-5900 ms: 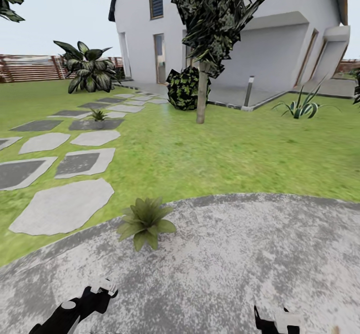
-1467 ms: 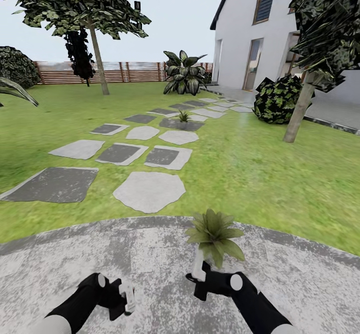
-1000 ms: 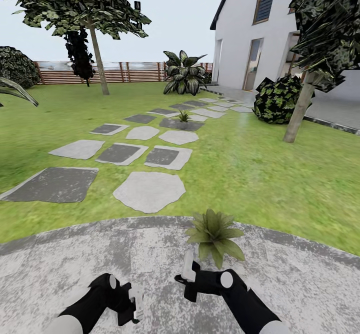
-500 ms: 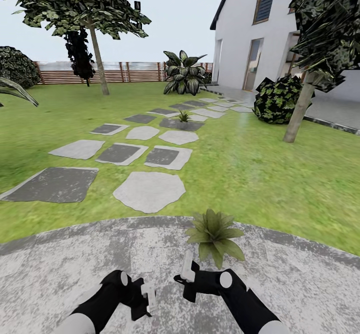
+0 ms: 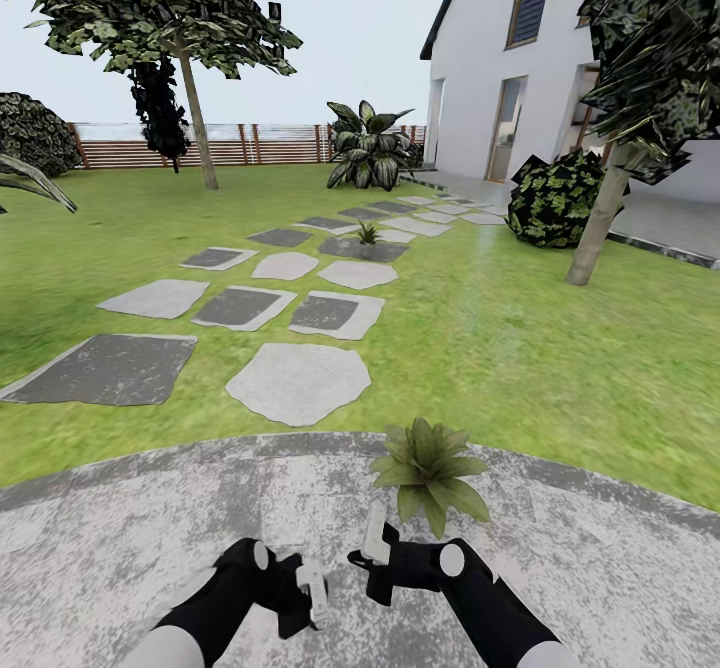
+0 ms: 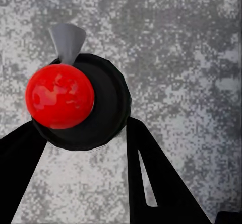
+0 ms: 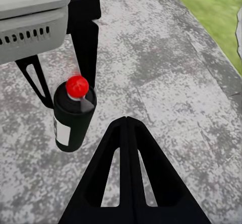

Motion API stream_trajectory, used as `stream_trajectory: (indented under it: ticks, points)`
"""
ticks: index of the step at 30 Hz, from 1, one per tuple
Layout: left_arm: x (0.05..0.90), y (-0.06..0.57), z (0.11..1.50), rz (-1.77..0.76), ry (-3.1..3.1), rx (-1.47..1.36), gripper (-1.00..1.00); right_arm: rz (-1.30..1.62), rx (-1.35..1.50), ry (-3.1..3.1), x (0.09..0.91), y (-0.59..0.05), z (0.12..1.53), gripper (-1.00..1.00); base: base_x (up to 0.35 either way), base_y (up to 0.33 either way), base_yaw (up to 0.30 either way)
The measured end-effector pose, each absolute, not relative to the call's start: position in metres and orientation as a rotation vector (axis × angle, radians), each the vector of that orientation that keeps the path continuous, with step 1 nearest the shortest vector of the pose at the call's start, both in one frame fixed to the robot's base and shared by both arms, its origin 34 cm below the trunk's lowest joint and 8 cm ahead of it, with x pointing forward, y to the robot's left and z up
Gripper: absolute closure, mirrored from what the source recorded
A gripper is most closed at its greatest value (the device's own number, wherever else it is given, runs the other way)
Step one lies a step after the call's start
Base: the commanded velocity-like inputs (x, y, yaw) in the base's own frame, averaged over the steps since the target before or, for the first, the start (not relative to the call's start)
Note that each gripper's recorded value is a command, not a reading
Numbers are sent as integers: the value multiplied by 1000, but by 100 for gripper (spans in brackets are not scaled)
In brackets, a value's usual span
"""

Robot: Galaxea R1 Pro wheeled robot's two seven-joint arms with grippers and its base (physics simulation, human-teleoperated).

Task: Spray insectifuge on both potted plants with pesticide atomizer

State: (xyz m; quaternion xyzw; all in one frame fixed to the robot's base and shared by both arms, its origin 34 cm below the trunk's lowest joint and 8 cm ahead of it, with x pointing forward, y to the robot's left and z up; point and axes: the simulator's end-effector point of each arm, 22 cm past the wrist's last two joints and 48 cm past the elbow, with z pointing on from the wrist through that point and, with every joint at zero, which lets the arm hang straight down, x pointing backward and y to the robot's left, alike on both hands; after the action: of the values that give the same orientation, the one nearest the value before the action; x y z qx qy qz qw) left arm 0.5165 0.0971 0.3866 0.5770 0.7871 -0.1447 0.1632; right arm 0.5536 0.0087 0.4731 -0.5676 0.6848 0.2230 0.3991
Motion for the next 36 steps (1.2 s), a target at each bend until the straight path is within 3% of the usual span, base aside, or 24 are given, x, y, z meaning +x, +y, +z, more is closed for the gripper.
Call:
stream_trajectory:
  ticks: [36]
  points:
    - [531,61,408,-509,2139,1604,100,566,-1438,1733,553,9,473,100,0,0,0]
